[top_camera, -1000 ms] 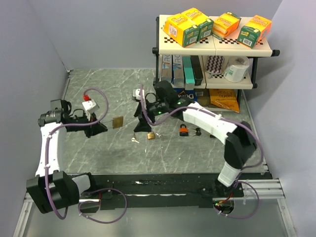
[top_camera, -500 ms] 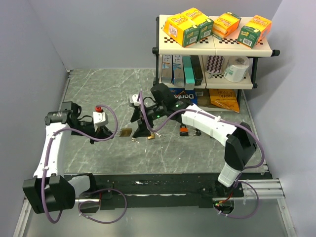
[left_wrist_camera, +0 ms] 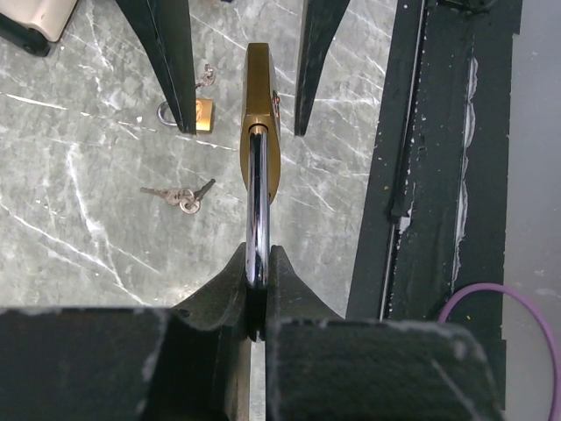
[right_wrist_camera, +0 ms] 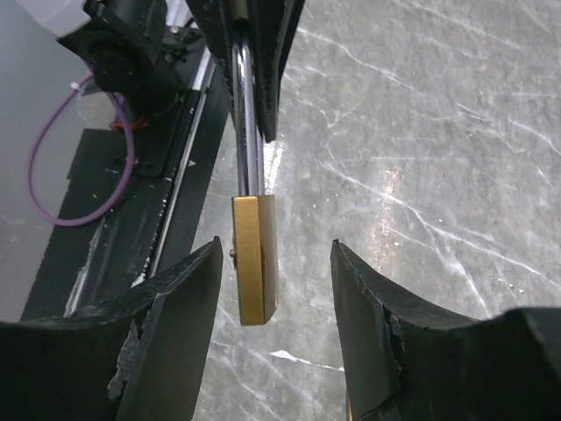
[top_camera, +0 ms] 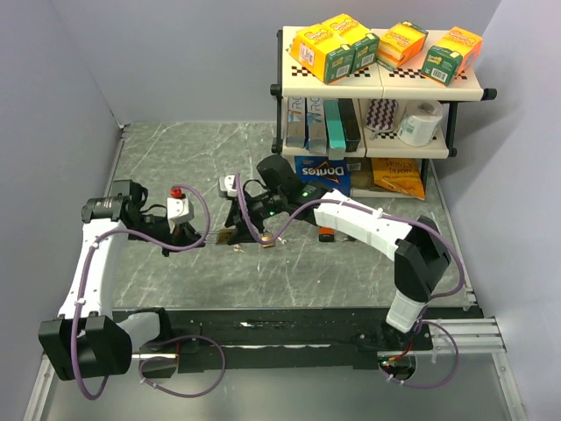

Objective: Lock with the key
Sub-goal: Place the lock at the center of the board.

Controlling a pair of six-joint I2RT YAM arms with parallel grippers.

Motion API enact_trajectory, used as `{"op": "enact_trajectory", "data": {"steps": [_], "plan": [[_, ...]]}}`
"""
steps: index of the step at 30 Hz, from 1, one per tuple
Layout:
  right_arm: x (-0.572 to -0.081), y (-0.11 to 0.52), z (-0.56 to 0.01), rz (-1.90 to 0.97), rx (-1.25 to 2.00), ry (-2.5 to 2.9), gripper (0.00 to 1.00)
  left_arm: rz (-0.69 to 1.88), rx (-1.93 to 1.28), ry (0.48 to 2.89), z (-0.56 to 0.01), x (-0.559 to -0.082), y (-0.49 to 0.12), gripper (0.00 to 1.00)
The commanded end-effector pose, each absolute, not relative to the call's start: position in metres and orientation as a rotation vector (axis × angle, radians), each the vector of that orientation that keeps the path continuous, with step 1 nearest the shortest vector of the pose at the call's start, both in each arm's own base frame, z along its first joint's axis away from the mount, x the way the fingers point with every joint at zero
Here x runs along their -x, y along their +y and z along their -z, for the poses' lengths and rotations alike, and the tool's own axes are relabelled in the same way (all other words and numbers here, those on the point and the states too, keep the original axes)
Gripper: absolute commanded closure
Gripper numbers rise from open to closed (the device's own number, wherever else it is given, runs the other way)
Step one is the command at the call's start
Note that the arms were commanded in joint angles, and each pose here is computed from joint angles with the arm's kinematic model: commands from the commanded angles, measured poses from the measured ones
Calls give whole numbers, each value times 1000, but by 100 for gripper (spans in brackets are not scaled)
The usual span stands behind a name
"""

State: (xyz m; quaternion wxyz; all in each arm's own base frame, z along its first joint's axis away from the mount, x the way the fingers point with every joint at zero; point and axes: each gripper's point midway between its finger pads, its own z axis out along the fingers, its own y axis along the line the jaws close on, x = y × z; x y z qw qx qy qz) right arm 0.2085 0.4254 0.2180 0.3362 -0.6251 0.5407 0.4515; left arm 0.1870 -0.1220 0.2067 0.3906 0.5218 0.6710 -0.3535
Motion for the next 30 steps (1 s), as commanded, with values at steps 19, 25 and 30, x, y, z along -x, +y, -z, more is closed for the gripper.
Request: {"op": "enact_trajectory", "data": {"steps": [19, 25, 30], "plan": [[-244, 422, -260, -1136, 1344, 1512, 100, 1001, -192, 1849, -298, -287, -91, 4], [-282, 426, -282, -1032, 1082, 1628, 100, 1112, 324, 1866, -302, -299, -79, 4], [-302, 439, -298, -1041, 942, 1676, 100, 1187, 497, 1829, -296, -290, -85, 4]]}}
